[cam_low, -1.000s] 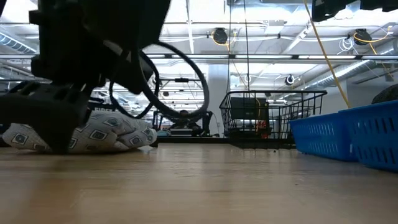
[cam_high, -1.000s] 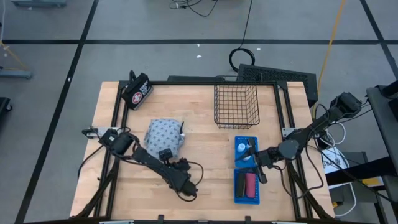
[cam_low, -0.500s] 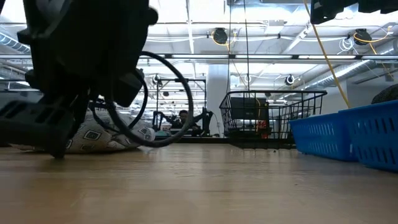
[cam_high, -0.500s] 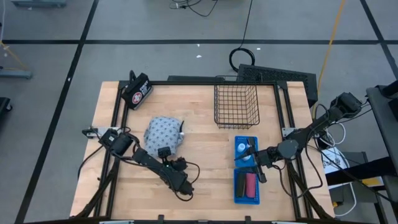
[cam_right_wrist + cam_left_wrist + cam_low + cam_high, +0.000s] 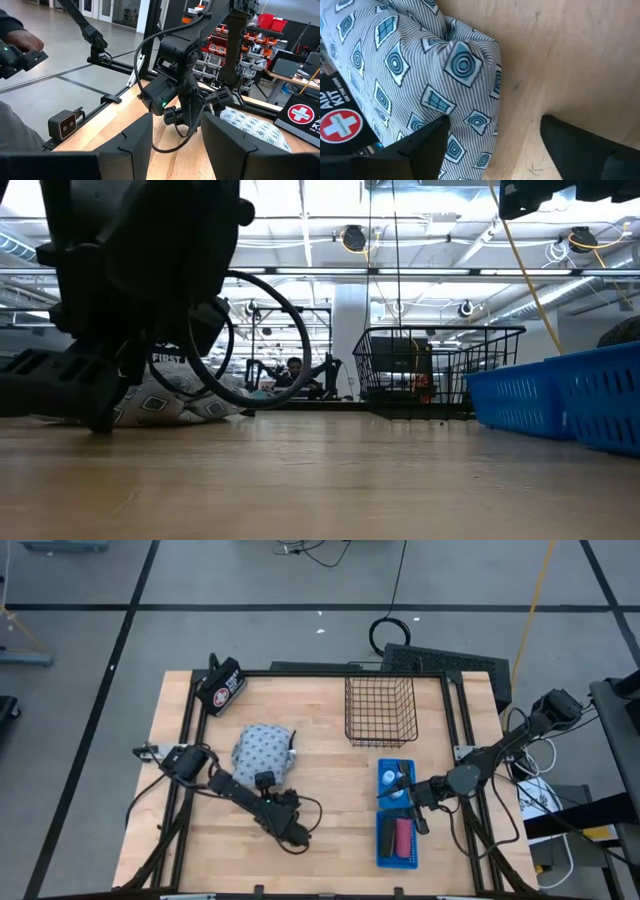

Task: Pick & Place Medicine items
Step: Put the blue patient gown into the wire basket

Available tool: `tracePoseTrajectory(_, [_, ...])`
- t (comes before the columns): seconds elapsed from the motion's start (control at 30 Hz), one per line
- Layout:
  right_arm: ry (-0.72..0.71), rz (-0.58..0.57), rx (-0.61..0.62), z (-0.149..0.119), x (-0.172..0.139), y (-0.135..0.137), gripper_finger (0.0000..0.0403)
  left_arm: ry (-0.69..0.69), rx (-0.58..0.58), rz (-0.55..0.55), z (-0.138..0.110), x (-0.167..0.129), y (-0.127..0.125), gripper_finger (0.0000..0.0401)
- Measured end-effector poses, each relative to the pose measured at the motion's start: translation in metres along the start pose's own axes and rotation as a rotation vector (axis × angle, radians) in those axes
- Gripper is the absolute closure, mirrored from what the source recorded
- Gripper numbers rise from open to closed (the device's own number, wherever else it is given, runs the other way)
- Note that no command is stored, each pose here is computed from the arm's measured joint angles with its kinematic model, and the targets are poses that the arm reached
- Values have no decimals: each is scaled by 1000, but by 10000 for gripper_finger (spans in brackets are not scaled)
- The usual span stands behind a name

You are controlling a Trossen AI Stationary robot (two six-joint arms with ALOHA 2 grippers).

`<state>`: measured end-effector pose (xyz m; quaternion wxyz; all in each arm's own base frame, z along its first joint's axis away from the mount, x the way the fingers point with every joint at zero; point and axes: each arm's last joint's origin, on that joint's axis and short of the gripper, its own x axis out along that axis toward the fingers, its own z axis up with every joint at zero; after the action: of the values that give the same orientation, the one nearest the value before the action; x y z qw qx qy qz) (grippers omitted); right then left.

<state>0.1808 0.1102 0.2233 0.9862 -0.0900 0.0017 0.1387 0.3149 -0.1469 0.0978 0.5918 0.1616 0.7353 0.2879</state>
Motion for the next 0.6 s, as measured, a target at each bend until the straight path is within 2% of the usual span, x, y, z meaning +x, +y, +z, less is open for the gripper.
tracePoseTrajectory(0.1, [0, 1, 0, 0, 0, 0, 248, 6, -6, -6, 1, 2, 1, 119])
tracePoseTrajectory(0.23, [0, 1, 0, 0, 0, 0, 248, -6, -8, -12, 3, 4, 0, 198])
tracePoseTrajectory(0.37, [0, 1, 0, 0, 0, 0, 248, -24, -79, -9, 4, 6, -2, 278])
tracePoseTrajectory(0.6, [0, 1, 1, 0, 0, 0, 248, -39, -105, -8, 8, 9, -2, 386])
